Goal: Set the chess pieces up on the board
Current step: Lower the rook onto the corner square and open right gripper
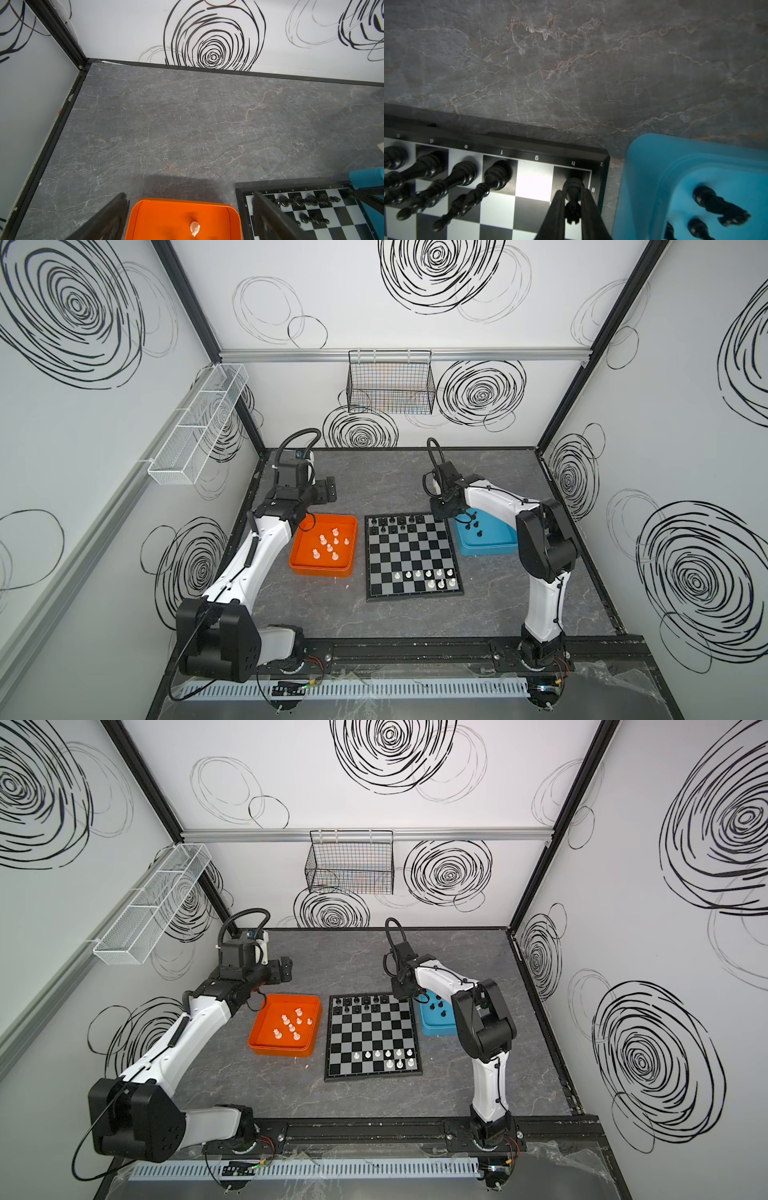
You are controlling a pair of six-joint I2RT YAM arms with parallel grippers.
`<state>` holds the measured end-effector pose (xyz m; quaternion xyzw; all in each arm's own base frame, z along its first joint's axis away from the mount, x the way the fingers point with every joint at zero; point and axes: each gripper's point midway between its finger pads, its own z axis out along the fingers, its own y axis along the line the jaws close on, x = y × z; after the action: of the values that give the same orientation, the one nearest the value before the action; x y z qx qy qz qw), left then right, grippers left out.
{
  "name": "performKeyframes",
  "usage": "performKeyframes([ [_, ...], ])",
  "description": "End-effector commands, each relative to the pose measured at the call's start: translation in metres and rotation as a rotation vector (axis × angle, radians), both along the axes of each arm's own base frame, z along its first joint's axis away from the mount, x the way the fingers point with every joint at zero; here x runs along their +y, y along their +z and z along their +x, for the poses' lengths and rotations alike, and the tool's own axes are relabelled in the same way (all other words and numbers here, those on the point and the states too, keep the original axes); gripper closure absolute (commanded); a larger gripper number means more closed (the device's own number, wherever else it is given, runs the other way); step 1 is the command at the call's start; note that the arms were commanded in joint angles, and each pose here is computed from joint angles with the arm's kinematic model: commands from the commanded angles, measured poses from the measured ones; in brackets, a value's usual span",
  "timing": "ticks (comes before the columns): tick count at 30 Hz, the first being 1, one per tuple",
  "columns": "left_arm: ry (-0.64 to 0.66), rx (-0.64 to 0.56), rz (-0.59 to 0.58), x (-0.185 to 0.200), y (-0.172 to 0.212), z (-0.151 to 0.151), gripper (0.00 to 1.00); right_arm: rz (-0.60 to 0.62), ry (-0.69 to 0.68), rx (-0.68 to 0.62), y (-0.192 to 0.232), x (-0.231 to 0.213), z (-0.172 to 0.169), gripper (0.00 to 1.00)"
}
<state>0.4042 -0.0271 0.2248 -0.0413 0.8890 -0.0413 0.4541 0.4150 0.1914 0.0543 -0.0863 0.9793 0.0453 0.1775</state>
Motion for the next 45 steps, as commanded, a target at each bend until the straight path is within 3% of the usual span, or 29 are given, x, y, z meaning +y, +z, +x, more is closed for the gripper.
performKeyframes([
  [1,0.004,-0.005,0.007,-0.0007,-0.0014,0.0013,0.04,-0.007,0.006,-0.017,0.0019,0.0023,0.0076,0.84],
  [33,0.002,0.005,0.002,-0.002,-0.0078,0.0019,0.04,0.007,0.019,-0.004,-0.0025,0.0058,0.0052,0.82],
  [45,0.002,0.008,0.0,-0.0022,-0.009,0.0007,0.04,0.001,0.016,-0.012,0.0003,0.0042,0.0049,0.76],
])
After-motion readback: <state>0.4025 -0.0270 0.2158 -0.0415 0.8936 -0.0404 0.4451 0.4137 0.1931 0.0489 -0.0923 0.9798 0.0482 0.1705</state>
